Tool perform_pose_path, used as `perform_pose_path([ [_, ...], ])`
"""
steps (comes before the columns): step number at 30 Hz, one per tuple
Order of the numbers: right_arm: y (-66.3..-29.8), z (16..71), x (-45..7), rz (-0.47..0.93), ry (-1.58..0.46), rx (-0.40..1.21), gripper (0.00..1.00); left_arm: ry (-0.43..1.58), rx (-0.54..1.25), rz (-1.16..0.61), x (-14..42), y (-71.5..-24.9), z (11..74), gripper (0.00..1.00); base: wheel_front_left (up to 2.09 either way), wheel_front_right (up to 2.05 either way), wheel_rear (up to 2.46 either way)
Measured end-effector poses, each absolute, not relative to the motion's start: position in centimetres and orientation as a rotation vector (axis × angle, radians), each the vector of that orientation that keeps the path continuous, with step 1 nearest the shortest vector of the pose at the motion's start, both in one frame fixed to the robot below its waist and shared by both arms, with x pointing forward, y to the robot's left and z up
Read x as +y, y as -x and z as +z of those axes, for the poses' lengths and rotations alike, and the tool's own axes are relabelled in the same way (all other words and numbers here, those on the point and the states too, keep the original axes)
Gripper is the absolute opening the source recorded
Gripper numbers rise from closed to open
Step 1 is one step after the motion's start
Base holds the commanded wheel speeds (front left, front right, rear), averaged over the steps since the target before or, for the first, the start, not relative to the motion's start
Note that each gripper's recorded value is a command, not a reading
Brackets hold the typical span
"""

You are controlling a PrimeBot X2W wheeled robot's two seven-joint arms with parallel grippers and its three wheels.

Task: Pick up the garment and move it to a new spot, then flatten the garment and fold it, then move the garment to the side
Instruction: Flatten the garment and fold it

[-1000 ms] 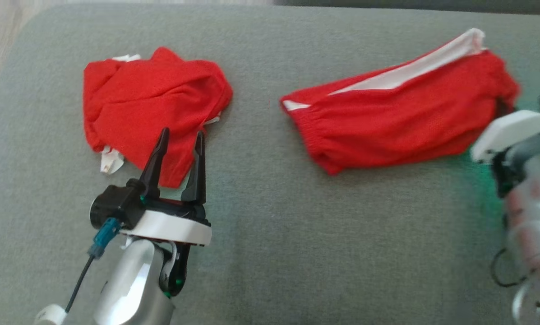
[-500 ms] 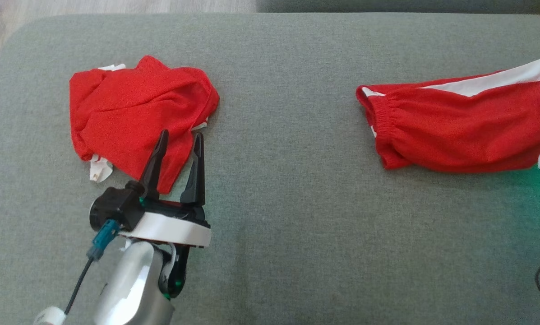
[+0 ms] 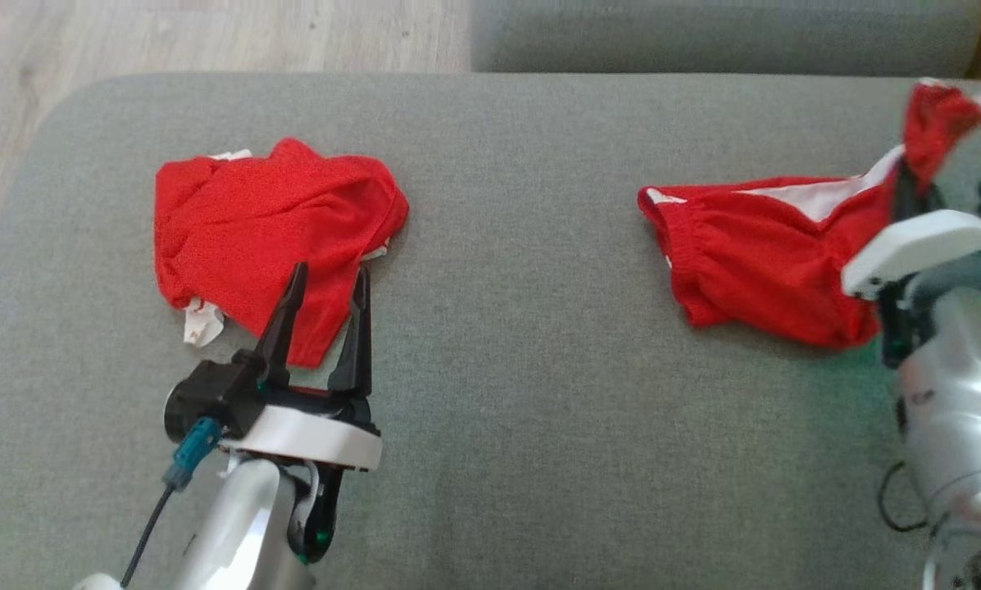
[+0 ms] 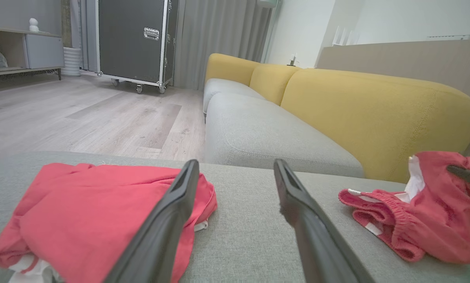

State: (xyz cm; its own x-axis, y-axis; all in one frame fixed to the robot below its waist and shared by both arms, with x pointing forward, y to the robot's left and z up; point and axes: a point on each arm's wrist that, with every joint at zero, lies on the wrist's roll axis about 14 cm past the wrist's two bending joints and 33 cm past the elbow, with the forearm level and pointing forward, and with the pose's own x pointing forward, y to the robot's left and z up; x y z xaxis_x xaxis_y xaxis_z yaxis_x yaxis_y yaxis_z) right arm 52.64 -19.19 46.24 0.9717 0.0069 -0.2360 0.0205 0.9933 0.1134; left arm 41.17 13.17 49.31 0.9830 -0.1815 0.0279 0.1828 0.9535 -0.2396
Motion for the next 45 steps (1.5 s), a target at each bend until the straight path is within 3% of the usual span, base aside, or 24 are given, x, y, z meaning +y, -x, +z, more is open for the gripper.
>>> perform_pose_path([
  [6, -52.3, 48.4, -13.7, 0.146, -0.096, 0.175, 0.00, 0.244, -0.017, -0.164, 13.9, -40.2, 49.7, 1.00, 0.00, 0.00, 0.00],
  [16, -48.0, 46.6, -6.0, 0.415, -0.072, 0.199, 0.00, 0.245, -0.026, -0.110, 15.6, -38.8, 49.9, 1.00, 0.00, 0.00, 0.00],
  [28, -43.6, 42.1, -4.1, 0.623, 0.124, 0.372, 0.00, 0.238, -0.016, -0.098, 16.0, -38.1, 49.5, 1.00, 0.00, 0.00, 0.00],
  [30, -42.9, 41.2, -4.5, 0.632, 0.148, 0.416, 1.00, 0.239, -0.014, -0.104, 15.8, -38.2, 49.5, 1.00, 0.00, 0.00, 0.00],
  [38, -42.9, 43.7, -5.4, 0.565, -0.042, 0.384, 1.00, 0.243, -0.018, -0.159, 13.9, -38.9, 49.8, 1.00, 0.00, 0.00, 0.00],
  [45, -46.5, 52.6, -12.7, 0.363, -0.209, 0.112, 1.00, 0.251, -0.063, -0.241, 11.1, -40.0, 51.5, 1.00, 0.00, 0.00, 0.00],
])
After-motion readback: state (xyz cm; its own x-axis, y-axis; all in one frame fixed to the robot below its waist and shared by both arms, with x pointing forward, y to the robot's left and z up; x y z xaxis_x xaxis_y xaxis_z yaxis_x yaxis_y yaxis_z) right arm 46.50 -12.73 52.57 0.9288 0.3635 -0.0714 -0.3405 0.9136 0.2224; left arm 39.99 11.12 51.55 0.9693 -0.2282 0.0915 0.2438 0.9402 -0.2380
